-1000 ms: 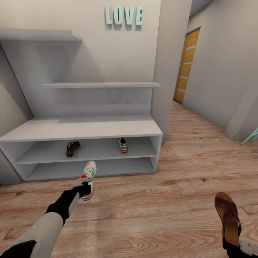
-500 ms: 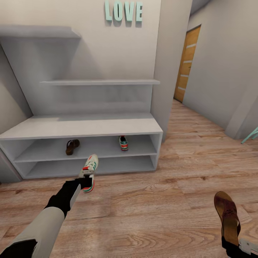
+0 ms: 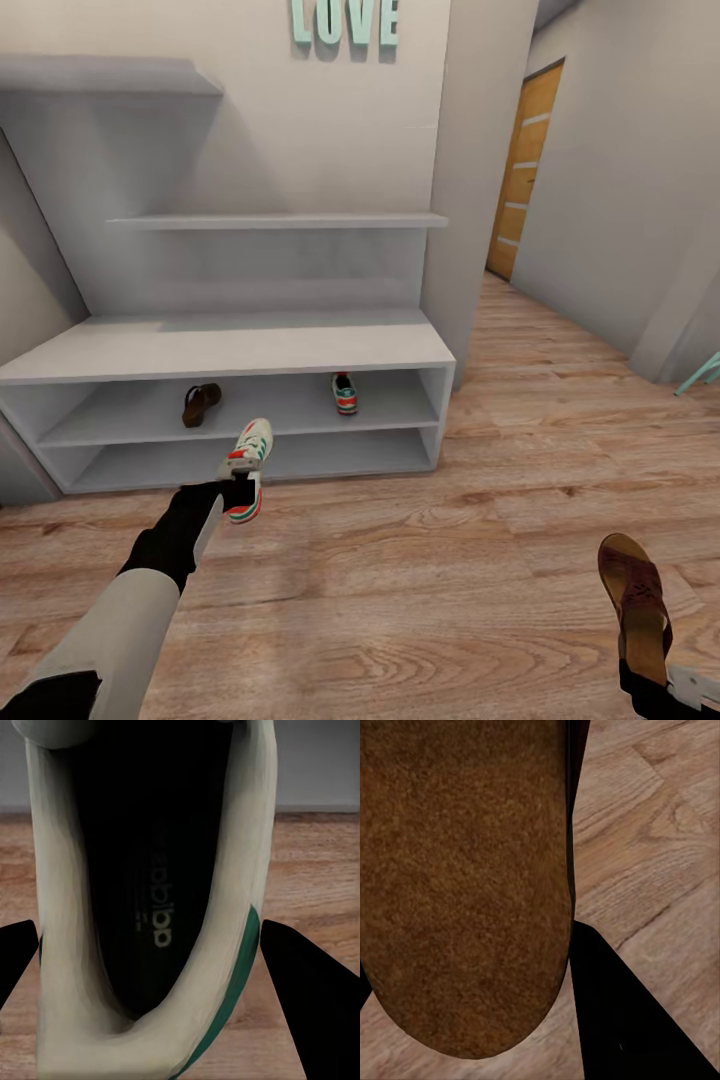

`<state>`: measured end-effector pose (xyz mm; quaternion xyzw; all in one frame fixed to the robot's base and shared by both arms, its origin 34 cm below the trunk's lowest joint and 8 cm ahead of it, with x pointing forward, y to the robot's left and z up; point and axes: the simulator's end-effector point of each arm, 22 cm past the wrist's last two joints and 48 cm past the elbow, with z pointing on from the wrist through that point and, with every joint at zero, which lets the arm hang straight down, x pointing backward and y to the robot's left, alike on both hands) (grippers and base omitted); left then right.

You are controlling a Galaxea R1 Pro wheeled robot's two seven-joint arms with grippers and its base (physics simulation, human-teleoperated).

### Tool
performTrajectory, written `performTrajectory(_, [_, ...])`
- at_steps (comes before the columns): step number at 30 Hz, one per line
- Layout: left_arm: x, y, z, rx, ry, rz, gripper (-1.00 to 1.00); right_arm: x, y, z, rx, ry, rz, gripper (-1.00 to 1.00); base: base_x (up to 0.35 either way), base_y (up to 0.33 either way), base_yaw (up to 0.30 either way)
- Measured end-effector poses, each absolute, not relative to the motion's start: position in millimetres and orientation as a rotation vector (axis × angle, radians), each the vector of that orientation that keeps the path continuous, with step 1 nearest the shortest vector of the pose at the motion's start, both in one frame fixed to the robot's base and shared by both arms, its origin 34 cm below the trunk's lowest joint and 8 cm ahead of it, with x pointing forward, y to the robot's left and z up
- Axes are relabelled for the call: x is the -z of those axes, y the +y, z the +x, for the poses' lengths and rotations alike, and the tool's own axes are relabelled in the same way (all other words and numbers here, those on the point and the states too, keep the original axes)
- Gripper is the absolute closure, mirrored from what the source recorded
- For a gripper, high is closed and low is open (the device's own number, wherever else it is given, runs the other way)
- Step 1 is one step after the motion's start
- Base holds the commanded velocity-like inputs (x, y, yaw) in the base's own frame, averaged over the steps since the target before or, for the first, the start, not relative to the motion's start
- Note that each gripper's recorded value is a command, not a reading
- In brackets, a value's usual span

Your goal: Pick up the two gym shoes and the two sandals from the corridor floor and place them onto the hallstand (shoe rack) in the corridor, making sure they are on the rack and not on the floor. Arrange them so the two gym shoes are next to each other and the two sandals are next to each other.

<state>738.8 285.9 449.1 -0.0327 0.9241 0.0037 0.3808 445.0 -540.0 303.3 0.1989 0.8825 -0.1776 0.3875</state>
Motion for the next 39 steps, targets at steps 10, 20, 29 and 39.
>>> performTrajectory(10, [-445,283,736,-0.006,2.362,-0.083,1.0,-303,-539,445,0.451,2.248,0.498,1.0,0.235,-0.033,0.0])
performTrajectory(20, [-447,281,738,-0.003,2.341,-0.064,1.0,-300,-534,446,0.441,2.253,0.501,1.0,0.0,0.0,0.0])
performTrajectory(29, [-444,282,738,-0.01,2.33,-0.062,1.0,-296,-534,444,0.443,2.253,0.504,1.0,0.0,0.0,0.0])
performTrajectory(39, [-436,278,740,-0.045,2.324,-0.088,1.0,-285,-535,440,0.446,2.259,0.505,1.0,0.0,0.0,0.0])
